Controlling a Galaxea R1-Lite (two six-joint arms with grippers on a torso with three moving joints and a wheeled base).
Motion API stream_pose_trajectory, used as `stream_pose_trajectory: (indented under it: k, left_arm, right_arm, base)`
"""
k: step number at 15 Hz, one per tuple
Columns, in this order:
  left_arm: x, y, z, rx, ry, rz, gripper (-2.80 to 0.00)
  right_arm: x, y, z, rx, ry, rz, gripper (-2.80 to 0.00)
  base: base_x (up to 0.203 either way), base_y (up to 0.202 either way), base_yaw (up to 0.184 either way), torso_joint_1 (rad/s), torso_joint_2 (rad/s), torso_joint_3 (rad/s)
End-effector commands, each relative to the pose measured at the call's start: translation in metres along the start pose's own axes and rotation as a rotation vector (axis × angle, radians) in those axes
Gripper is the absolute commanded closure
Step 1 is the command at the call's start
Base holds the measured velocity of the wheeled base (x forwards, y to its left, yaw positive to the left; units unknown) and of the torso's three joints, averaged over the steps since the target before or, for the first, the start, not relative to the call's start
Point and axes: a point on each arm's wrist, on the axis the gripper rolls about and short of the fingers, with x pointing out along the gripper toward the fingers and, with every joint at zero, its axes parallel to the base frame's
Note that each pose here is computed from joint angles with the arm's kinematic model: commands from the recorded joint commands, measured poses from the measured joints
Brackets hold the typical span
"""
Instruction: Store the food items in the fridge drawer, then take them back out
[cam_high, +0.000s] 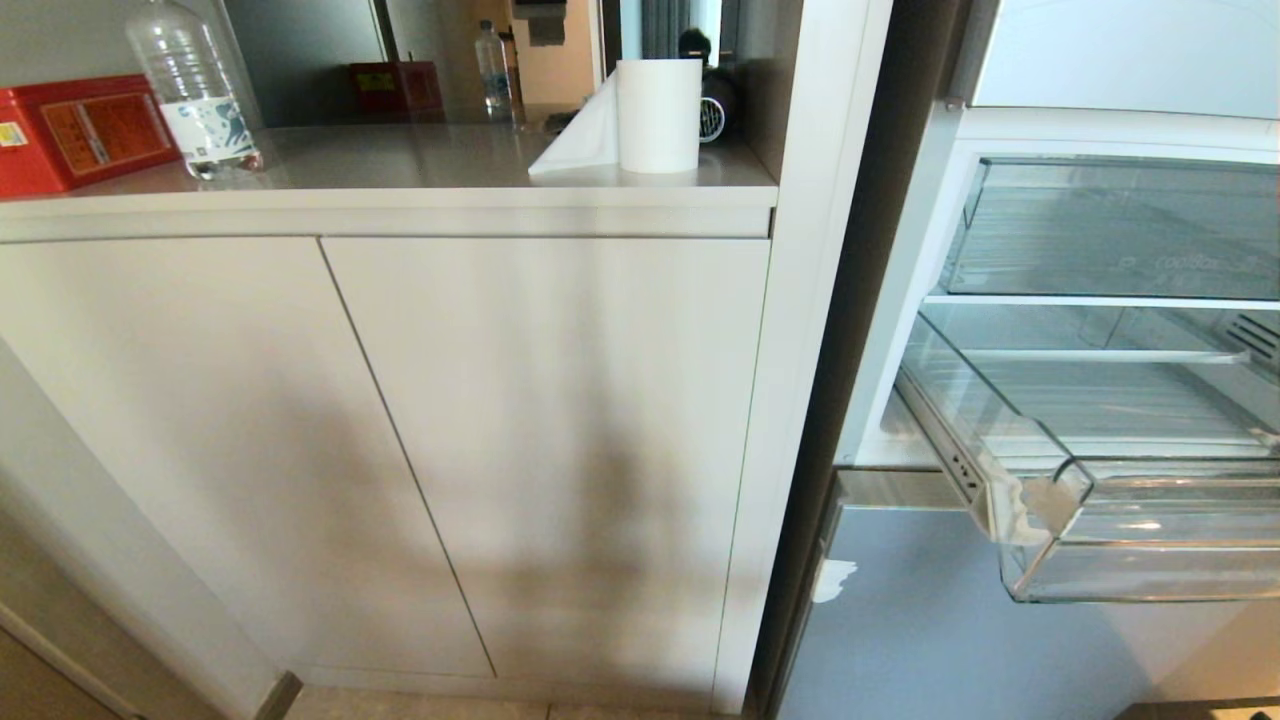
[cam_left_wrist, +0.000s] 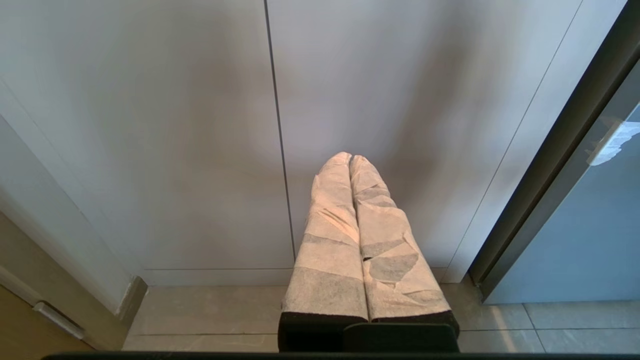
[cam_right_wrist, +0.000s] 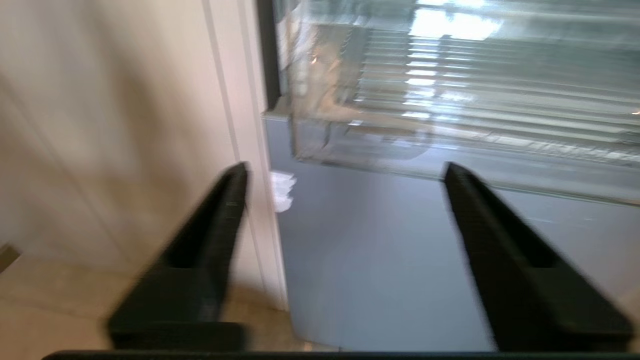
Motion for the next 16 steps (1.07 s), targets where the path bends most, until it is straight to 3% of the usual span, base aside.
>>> stream_pose_trajectory:
  k: [1, 5, 8, 12, 14, 16]
  left_arm:
    - [0.000, 0.000, 0.000, 0.000, 0.000, 0.001, 0.00]
    - [0.000, 0.000, 0.000, 0.000, 0.000, -0.001, 0.00]
    - [0.000, 0.000, 0.000, 0.000, 0.000, -0.001, 0.00]
    - [0.000, 0.000, 0.000, 0.000, 0.000, 0.001, 0.00]
    - [0.000, 0.000, 0.000, 0.000, 0.000, 0.001, 0.00]
    - [0.000, 0.000, 0.000, -0.002, -0.001, -0.001, 0.00]
  right_arm:
    - [-0.003, 0.000, -0.011, -0.011, 0.043, 0.009, 0.00]
    - [-0.009, 0.001, -0.040, -0.109, 0.327, 0.027, 0.00]
    - [-0.009, 0.001, -0.038, -0.095, 0.302, -0.030, 0.00]
    - [-0.015, 0.002, -0.039, -0.139, 0.225, -0.050, 0.00]
    - [-0.025, 0.003, -0.040, -0.141, 0.095, -0.077, 0.00]
    - [-0.030, 0.004, -0.041, -0.134, 0.031, -0.092, 0.00]
  base:
    - [0.000, 0.000, 0.000, 0.000, 0.00, 0.000]
    - [0.000, 0.000, 0.000, 0.000, 0.00, 0.000]
    - [0.000, 0.000, 0.000, 0.000, 0.00, 0.000]
    - [0.000, 0.000, 0.000, 0.000, 0.00, 0.000]
    - [0.000, 0.000, 0.000, 0.000, 0.00, 0.000]
    - [0.000, 0.000, 0.000, 0.000, 0.00, 0.000]
